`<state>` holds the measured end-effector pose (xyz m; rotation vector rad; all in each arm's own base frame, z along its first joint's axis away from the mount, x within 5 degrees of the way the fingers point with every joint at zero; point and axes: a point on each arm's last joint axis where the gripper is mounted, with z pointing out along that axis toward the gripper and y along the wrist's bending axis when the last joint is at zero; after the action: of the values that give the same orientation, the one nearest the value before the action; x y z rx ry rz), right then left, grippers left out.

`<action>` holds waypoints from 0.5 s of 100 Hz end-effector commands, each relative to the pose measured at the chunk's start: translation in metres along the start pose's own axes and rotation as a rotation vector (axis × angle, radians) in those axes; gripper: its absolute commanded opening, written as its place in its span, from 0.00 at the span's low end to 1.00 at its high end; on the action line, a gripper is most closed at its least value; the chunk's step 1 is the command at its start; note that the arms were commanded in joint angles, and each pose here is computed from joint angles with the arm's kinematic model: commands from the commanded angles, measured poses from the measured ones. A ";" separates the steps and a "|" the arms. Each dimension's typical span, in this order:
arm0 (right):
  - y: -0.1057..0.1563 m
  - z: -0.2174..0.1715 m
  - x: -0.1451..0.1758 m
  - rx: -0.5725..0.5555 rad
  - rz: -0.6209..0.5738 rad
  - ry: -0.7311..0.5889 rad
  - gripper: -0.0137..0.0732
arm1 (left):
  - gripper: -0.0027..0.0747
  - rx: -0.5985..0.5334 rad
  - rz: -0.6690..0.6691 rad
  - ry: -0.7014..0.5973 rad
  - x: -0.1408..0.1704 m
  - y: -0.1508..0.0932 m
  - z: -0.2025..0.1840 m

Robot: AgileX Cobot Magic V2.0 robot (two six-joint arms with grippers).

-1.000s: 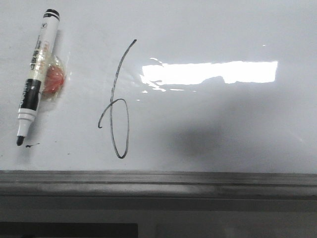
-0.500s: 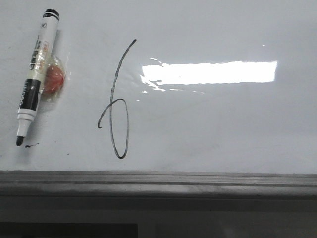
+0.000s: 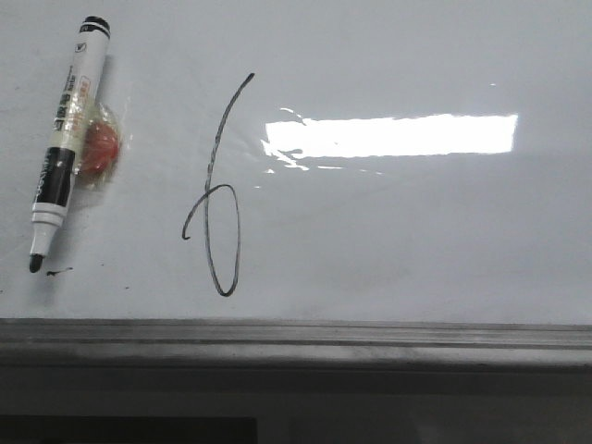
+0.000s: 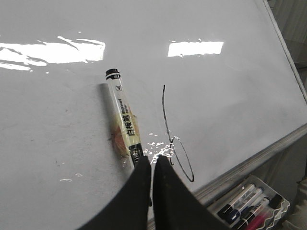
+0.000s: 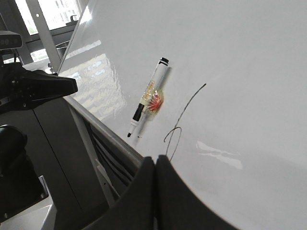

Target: Write number 6 on whiteboard

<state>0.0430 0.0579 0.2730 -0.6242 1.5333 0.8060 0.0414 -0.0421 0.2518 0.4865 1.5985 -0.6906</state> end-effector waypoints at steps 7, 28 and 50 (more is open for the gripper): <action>-0.001 -0.001 -0.014 0.027 -0.015 -0.076 0.08 | 0.01 -0.016 -0.004 -0.094 -0.016 0.000 -0.001; -0.001 -0.001 -0.014 0.027 -0.015 -0.076 0.08 | 0.01 -0.106 0.198 -0.094 -0.015 0.006 -0.001; -0.001 -0.001 -0.014 0.027 -0.015 -0.076 0.08 | 0.01 -0.368 0.084 -0.106 0.002 0.026 0.000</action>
<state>0.0430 0.0579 0.2730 -0.6253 1.5328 0.8045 0.0545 -0.0287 0.2380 0.3551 1.6159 -0.3910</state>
